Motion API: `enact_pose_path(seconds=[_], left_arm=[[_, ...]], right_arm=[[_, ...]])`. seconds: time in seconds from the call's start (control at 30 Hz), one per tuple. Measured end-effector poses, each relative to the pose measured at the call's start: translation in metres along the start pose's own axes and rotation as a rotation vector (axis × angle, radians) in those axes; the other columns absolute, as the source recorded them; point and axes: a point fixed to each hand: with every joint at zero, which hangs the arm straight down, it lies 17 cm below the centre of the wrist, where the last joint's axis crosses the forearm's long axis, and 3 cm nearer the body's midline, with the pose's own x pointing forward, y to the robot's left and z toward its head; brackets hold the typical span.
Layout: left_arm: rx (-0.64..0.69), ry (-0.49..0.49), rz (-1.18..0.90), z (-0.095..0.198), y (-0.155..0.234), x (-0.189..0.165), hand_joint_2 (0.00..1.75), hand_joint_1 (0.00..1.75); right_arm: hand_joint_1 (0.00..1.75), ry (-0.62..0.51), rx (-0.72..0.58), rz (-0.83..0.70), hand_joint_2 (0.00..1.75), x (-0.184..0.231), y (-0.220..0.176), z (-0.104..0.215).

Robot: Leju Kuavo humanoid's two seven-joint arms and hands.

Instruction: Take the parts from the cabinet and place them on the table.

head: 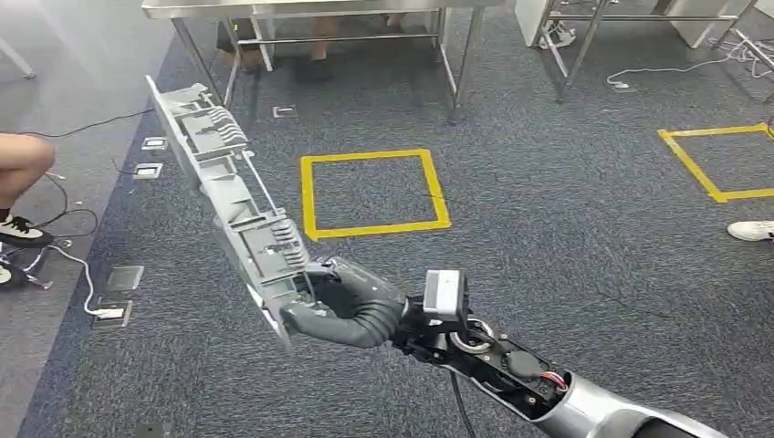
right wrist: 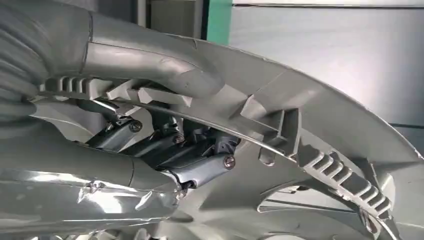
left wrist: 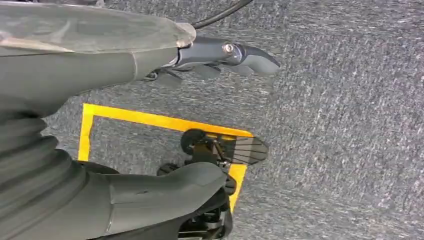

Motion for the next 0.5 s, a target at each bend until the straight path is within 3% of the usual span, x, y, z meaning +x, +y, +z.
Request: enact_pose_path(seconds=[0.5], left_arm=[[-0.001, -0.006, 0.0, -0.0012, -0.0009, 0.0048, 1.75, 0.0]], right_arm=[[1.75, -0.005, 0.001, -0.002, 1.75, 0.0017, 0.0011, 0.001]])
